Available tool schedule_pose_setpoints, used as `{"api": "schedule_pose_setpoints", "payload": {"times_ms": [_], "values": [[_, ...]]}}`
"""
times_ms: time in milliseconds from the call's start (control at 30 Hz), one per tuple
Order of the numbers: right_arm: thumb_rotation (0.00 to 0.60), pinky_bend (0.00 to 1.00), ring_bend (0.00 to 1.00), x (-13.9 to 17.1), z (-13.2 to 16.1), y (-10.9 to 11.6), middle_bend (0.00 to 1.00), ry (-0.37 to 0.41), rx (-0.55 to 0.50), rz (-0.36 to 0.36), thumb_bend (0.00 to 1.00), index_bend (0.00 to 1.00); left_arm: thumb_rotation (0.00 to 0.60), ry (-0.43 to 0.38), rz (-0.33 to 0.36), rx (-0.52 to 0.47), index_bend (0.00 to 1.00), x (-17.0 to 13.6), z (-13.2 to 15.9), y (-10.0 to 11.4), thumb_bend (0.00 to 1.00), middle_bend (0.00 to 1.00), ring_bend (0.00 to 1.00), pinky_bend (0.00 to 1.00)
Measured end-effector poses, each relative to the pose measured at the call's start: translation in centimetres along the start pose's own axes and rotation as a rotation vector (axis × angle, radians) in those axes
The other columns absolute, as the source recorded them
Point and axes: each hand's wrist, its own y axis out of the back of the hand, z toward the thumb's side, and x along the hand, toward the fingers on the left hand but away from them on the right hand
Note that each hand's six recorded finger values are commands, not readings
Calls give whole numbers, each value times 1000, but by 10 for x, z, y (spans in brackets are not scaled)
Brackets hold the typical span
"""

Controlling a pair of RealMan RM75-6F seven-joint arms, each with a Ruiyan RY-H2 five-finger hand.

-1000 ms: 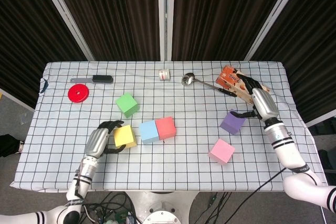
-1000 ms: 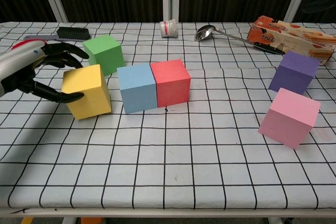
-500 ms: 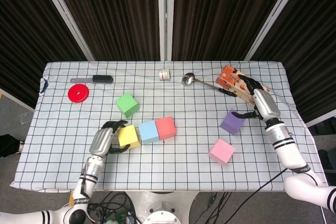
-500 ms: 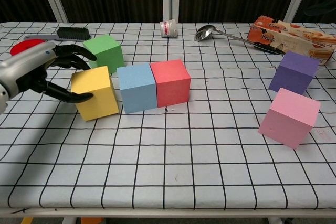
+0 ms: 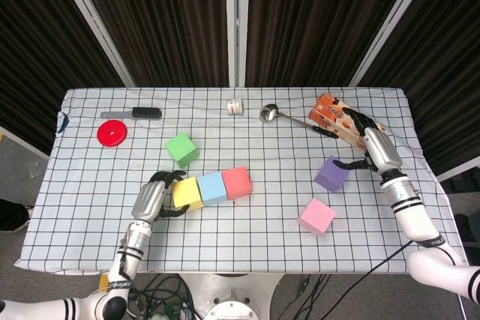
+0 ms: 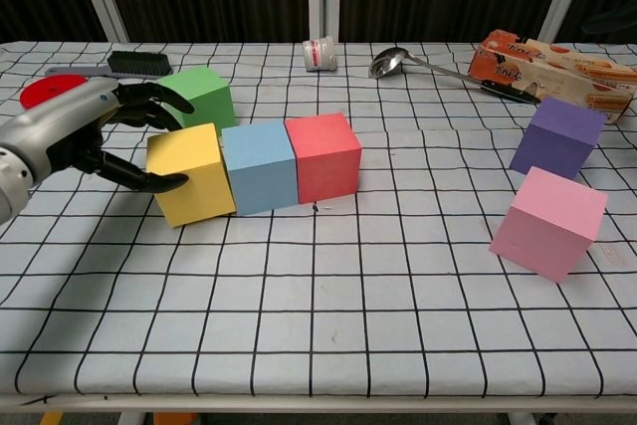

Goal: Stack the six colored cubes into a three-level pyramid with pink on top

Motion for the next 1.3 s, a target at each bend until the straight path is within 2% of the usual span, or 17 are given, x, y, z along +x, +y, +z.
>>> {"api": "schedule_pose_setpoints", "payload": {"times_ms": [733, 1300], "values": [[600, 0, 0, 3, -12, 4, 64, -22, -15, -5, 58, 0, 600, -39, 3, 11, 231, 18, 5, -3, 257, 565, 197, 124], [600, 0, 0, 6, -19, 4, 64, -38, -24, -7, 58, 0, 600, -52, -20, 3, 230, 29, 9, -6, 261, 565, 197, 124]]}}
